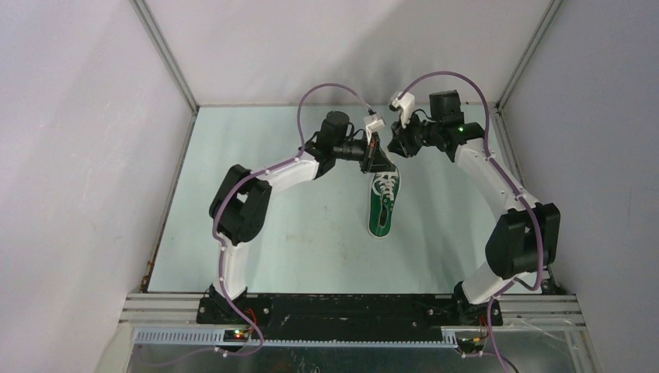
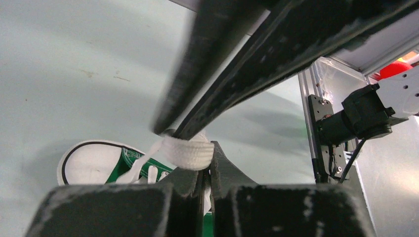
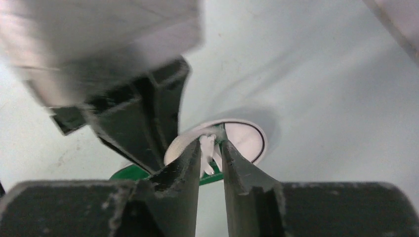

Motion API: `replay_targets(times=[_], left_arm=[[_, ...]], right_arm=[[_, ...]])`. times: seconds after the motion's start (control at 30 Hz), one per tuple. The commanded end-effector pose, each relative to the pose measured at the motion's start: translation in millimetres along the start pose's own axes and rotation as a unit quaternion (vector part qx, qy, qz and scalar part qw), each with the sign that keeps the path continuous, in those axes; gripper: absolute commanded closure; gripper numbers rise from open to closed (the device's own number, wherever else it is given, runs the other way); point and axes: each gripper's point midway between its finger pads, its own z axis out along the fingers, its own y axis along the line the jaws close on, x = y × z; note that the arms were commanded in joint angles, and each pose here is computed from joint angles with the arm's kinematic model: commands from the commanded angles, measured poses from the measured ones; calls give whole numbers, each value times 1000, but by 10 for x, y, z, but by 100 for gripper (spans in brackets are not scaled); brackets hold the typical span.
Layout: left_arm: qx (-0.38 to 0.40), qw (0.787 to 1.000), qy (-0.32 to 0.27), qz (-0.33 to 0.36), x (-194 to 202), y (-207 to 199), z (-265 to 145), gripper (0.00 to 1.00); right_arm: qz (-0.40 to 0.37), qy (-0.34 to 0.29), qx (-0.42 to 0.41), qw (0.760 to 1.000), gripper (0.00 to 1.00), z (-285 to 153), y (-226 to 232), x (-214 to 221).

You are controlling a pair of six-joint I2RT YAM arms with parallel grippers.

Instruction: Tie the shoes

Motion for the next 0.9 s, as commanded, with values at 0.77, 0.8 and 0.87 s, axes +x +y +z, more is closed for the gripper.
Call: replay_targets(times=[0.77, 0.8, 0.87], left_arm=[[46, 996, -33, -66, 92, 40, -227, 97], [45, 996, -31, -68, 97, 40, -229, 97], [46, 996, -28, -69, 112, 46, -225, 98]], right_arm=[[65, 51, -187, 979, 59, 528, 16, 730], [62, 49, -186, 979, 59, 547, 5, 723], [62, 50, -185, 980, 58, 584, -10, 743]])
